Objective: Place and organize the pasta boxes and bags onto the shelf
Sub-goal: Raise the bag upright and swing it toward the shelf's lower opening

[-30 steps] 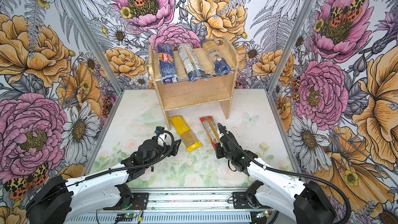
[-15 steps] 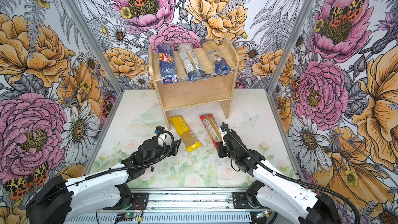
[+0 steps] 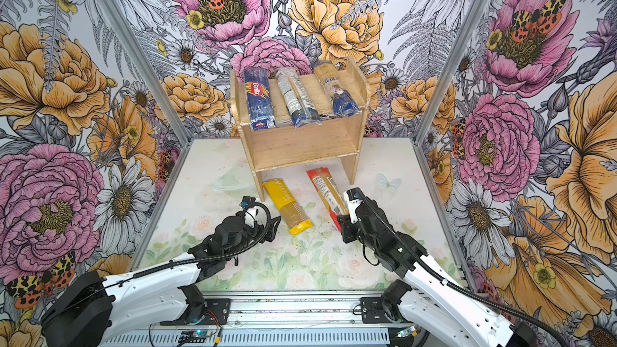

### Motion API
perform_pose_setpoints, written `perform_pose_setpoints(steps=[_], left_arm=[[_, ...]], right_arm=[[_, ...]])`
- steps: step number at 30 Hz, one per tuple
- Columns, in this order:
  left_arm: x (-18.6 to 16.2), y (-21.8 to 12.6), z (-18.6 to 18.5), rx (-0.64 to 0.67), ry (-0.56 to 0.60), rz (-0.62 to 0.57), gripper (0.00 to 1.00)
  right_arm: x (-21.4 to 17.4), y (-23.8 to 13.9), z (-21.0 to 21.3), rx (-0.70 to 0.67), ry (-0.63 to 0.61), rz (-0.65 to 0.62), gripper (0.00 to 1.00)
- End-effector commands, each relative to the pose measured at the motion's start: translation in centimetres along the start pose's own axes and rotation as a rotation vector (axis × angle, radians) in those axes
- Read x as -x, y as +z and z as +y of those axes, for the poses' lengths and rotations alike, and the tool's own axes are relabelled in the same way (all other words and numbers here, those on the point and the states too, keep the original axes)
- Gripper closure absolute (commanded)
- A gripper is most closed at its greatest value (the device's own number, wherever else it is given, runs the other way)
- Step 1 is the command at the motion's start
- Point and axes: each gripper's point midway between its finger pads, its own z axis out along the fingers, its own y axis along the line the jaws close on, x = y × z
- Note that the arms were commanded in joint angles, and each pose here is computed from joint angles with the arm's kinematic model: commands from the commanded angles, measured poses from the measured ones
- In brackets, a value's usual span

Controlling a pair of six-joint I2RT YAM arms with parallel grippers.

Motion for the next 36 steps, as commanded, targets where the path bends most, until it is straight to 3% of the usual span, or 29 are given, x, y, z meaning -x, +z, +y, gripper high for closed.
perform_pose_setpoints(steps=[1, 24, 36], left_arm=[[-0.4, 0.1, -0.1, -0.001, 0.021, 0.003, 0.01], [-0.6, -0.8, 0.7, 0.016, 0.017, -0.016, 0.01], [-0.5, -0.5, 0.6, 0.009, 0.008, -0.023, 0.01]], right_arm=[[7.3, -3.8, 2.0, 0.082, -0.01, -0.256, 1.0], [9.8, -8.8, 3.1, 0.158, 0.023, -0.371, 1.0], [11.7, -9.5, 3.6, 0.165, 0.075, -0.395, 1.0]])
